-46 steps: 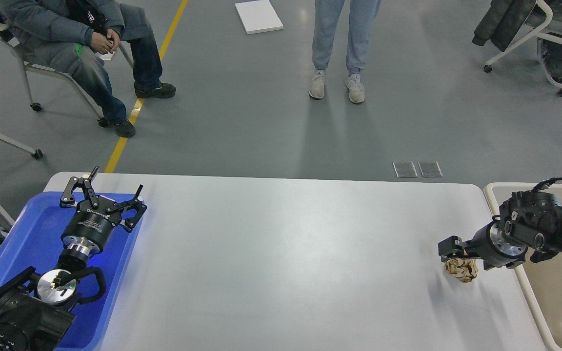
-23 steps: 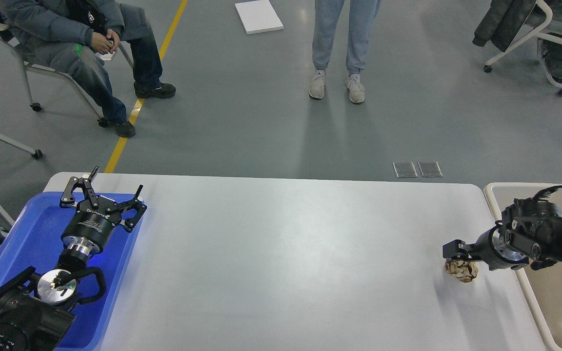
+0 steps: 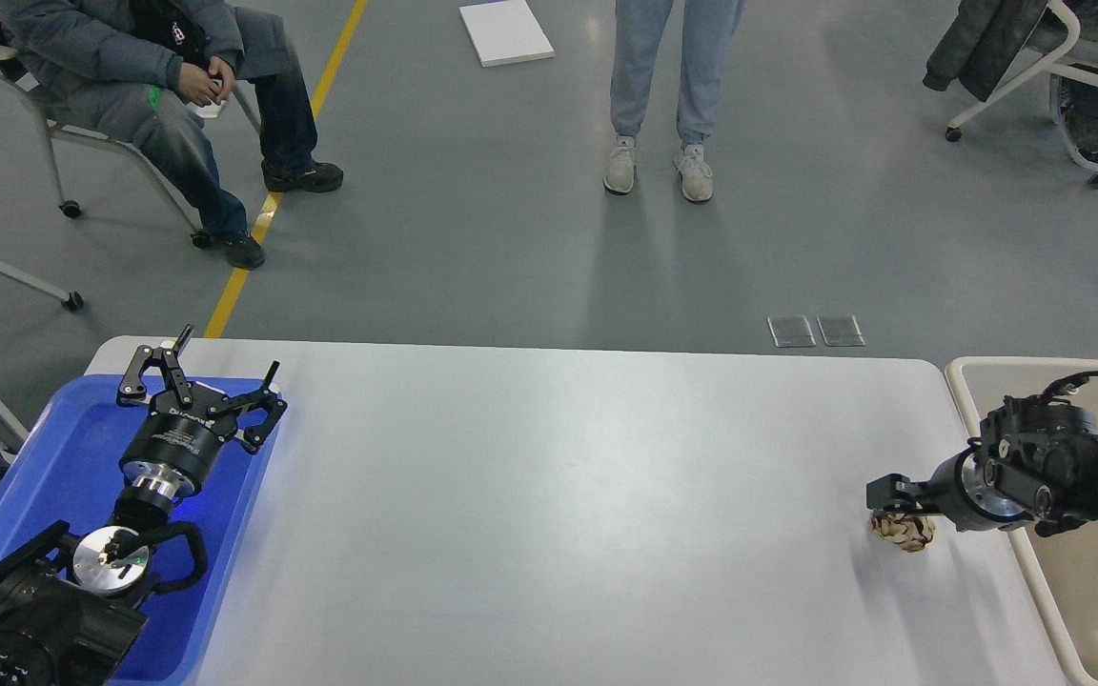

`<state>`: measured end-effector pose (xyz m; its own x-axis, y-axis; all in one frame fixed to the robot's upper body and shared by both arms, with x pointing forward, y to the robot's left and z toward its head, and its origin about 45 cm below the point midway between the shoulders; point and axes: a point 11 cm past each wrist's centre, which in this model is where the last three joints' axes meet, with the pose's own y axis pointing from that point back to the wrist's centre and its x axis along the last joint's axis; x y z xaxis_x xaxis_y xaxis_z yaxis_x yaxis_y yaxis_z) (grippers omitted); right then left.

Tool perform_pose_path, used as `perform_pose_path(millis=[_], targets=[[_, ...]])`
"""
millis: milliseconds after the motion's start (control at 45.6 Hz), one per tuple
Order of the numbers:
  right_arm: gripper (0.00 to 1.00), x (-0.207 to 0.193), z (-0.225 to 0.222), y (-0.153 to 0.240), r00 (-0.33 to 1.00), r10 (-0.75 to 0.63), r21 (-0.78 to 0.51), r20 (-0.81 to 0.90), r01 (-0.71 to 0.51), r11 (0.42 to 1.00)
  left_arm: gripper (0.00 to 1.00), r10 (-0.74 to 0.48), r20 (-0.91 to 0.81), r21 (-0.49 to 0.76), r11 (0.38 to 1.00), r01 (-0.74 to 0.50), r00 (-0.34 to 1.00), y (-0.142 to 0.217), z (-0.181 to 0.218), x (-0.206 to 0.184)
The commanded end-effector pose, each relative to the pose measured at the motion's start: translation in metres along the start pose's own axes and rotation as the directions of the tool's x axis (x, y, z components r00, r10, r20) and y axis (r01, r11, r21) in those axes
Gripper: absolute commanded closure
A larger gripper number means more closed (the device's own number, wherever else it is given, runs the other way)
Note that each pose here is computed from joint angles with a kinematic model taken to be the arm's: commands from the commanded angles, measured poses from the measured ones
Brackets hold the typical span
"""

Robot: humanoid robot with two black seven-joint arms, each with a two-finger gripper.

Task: Tidy desktop
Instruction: 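Close the right gripper around the paper ball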

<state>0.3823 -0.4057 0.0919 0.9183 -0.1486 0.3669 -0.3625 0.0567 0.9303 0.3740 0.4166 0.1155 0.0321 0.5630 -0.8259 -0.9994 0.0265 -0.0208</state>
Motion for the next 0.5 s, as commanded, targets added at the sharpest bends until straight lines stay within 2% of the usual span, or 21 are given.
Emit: perform_pose_path(millis=[0,176,263,351,439,483], targets=[[0.05,-0.0080,-0.0017,-0.0052,1.000,-0.010,-0.001,-0.014,0.010,1.000,0.00,0.000,0.000,0.000,1.000,0.000,1.000,0.0000,0.0000,0.0000],[0.15,-0.0087,-0.0101,-0.0078,0.999,0.002,0.033,-0.036,-0.001,0.999,0.00,0.000,0.000,0.000,1.000,0.000,1.000,0.0000,0.0000,0.0000],[0.29,-0.0086,-0.0106,-0.0081,0.997,0.010,0.039,-0.070,-0.007,0.999,0.00,0.000,0.000,0.000,1.000,0.000,1.000,0.0000,0.0000,0.0000],[0.48,-0.0100,-0.0106,-0.0094,0.993,0.022,0.047,-0.114,-0.016,0.999,0.00,0.000,0.001,0.001,1.000,0.000,1.000,0.0000,-0.0001,0.0000],[0.62,-0.0090,-0.0103,-0.0097,0.987,0.037,0.046,-0.157,-0.030,0.998,0.00,0.000,0.001,0.001,1.000,0.000,1.000,0.0000,-0.0001,0.0000],[0.72,-0.0088,-0.0102,-0.0097,0.986,0.039,0.045,-0.163,-0.032,0.998,0.00,0.000,0.000,0.000,1.000,0.000,1.000,0.0000,0.0000,0.0000]])
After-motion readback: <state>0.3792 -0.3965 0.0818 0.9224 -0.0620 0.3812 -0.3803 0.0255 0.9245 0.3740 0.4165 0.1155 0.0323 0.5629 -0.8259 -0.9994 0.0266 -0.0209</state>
